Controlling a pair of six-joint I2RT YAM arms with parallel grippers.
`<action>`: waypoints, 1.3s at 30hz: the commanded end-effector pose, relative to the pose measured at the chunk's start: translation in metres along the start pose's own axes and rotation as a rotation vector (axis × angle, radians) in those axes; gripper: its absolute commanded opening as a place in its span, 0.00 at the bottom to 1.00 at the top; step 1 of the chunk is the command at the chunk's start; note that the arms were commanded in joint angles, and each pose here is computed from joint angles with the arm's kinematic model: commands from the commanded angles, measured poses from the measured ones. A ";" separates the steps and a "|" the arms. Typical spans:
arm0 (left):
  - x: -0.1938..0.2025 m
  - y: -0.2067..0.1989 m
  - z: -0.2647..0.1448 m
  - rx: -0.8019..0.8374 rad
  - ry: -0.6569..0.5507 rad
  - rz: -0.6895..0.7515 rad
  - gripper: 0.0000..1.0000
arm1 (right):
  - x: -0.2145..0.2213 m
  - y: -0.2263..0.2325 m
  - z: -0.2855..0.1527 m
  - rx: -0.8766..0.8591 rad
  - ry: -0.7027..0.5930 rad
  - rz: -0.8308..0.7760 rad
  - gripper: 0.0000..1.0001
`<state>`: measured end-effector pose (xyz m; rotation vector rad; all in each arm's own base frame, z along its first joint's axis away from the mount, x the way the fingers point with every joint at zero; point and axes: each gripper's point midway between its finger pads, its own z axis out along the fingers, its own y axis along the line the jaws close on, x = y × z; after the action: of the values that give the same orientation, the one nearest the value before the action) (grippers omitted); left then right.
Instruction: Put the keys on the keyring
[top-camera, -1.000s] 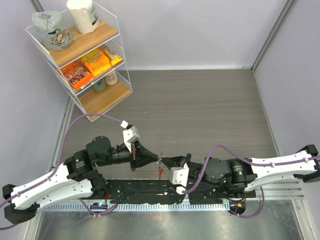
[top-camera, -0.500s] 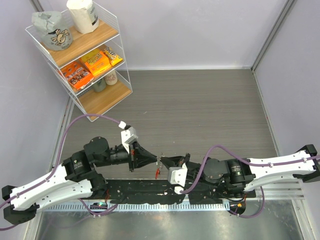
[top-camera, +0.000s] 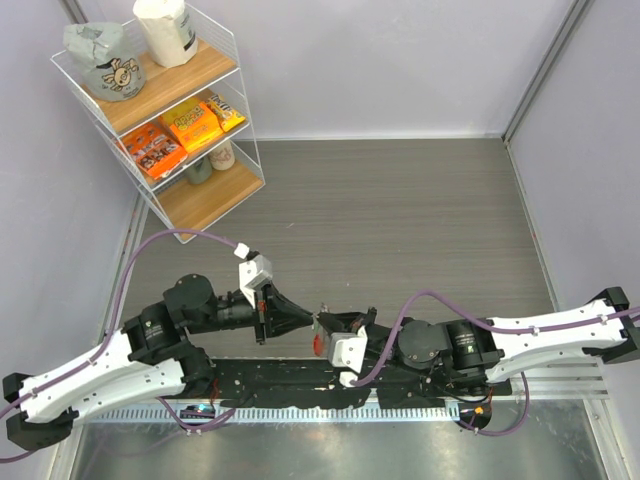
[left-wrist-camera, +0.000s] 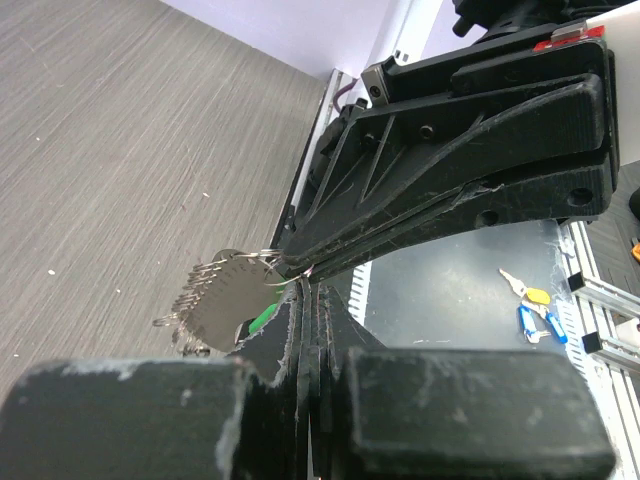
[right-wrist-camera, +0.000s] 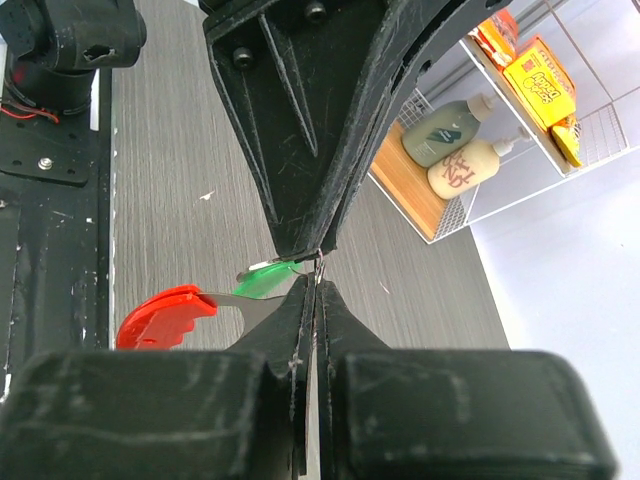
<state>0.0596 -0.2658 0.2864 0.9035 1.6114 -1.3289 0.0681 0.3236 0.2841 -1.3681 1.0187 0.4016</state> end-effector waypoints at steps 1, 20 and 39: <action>-0.024 -0.020 -0.001 0.096 -0.081 0.048 0.00 | -0.030 -0.029 0.001 0.116 -0.075 0.099 0.06; -0.037 -0.028 0.005 0.101 -0.023 0.012 0.00 | -0.022 -0.060 0.002 0.458 -0.196 -0.048 0.06; -0.035 -0.039 0.014 0.173 0.022 -0.004 0.38 | -0.042 -0.080 -0.005 0.734 -0.366 -0.120 0.06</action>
<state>0.0772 -0.2757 0.3034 0.8789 1.6753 -1.2731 0.1113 0.3312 0.2890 -0.9768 0.7618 -0.0190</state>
